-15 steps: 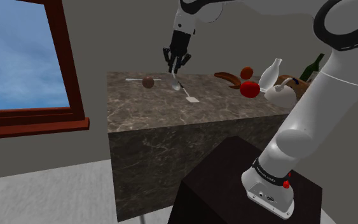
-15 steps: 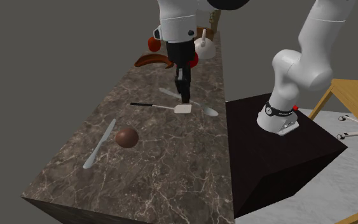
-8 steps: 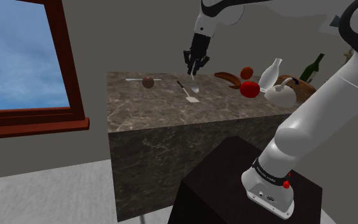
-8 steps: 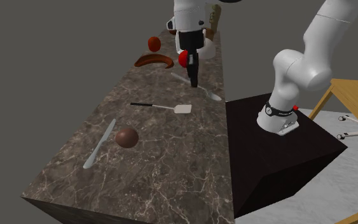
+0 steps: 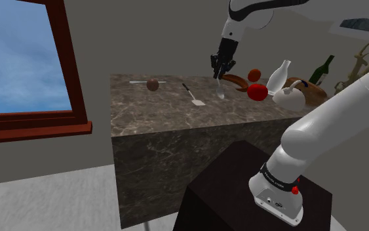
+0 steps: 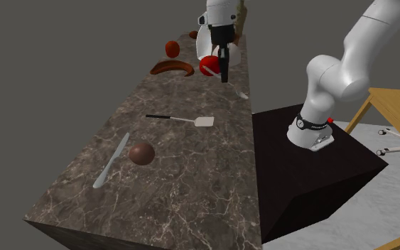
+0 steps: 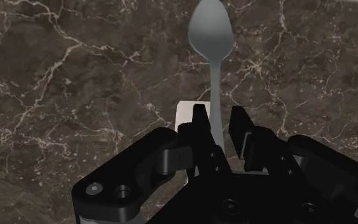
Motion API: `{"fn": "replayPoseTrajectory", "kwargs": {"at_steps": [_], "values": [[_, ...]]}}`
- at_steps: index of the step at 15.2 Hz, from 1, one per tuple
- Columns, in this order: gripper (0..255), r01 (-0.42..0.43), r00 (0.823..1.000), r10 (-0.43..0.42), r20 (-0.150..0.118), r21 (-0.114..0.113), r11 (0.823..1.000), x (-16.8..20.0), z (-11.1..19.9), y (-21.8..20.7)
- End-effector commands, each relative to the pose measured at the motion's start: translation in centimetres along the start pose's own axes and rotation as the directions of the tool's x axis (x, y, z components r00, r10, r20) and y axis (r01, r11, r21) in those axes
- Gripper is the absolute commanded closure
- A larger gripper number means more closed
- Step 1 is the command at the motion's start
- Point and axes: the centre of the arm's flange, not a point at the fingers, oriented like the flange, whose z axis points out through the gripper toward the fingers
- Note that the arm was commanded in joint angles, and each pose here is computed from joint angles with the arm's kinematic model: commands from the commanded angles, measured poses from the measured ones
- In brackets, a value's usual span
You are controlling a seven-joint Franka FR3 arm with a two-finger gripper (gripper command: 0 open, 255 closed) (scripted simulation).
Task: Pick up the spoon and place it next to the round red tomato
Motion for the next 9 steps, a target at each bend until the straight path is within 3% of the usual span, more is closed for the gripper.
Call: {"fn": "replayPoseTrajectory", "kwargs": {"at_steps": [1,9], "values": [[255,0.001,1.0,-0.001,0.001,0.0,1.0,-0.5,-0.2,2.9],[255,0.001,1.0,-0.001,0.001,0.0,1.0,-2.4,-1.5,13.2]]}}
